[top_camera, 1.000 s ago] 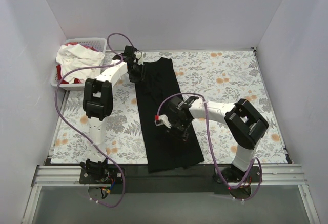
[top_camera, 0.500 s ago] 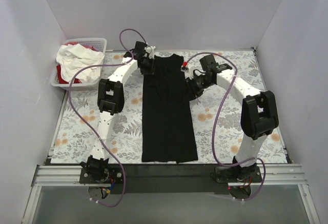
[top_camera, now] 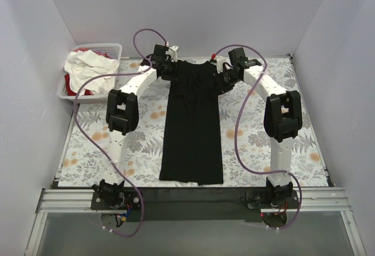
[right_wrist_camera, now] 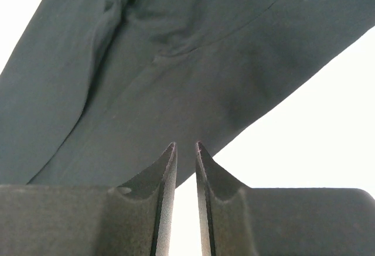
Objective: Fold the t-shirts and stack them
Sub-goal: Fold the tshirt
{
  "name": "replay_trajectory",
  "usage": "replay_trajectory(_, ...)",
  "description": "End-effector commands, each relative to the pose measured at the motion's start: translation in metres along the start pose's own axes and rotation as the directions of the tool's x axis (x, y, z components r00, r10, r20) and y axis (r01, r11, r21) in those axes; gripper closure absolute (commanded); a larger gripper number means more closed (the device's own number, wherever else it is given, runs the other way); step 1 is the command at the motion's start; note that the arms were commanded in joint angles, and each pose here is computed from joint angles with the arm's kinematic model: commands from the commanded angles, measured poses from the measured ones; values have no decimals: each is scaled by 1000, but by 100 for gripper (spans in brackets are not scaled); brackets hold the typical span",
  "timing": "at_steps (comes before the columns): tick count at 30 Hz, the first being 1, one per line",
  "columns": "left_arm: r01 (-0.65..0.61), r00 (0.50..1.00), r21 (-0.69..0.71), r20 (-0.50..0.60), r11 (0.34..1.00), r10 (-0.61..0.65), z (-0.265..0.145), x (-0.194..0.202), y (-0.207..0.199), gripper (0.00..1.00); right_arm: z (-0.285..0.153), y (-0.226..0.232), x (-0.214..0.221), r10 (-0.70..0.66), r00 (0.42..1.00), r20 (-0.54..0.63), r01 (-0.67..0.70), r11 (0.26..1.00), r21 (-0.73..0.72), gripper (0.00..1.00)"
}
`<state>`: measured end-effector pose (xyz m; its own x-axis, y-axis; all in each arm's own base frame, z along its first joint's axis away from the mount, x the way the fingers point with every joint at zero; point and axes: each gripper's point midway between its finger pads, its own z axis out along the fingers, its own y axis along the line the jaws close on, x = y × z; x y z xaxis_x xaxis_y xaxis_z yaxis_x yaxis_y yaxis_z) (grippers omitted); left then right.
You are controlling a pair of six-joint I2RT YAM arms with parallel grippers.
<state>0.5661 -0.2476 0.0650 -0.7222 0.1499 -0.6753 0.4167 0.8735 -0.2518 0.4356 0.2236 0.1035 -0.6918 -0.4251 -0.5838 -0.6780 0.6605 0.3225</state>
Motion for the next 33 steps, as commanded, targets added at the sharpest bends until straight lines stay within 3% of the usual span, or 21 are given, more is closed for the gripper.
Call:
replay_trajectory(1, -54, 969, 32, 244, 998, 44, -100, -88, -33, 55, -6, -3, -23, -5, 999, 48, 3, 999, 38, 76)
replay_trajectory(8, 50, 996, 139, 65, 989, -59, -99, -10, -48, 77, 14, -7, -16, -7, 1000, 15, 6, 998, 60, 83)
replay_trajectory(11, 97, 995, 156, -6, 983, -97, -87, 24, -50, 80, 29, -9, -9, -19, 1000, -16, 20, 997, 81, 88)
replay_trajectory(25, 245, 956, 64, -181, 967, -230, -34, 100, -26, 82, 76, -55, 22, 18, 993, -115, 11, 970, 245, 97)
replay_trajectory(33, 268, 944, 0, -201, 964, -262, -8, 109, -2, 83, 89, -81, 16, 54, 994, -97, -22, 954, 300, 98)
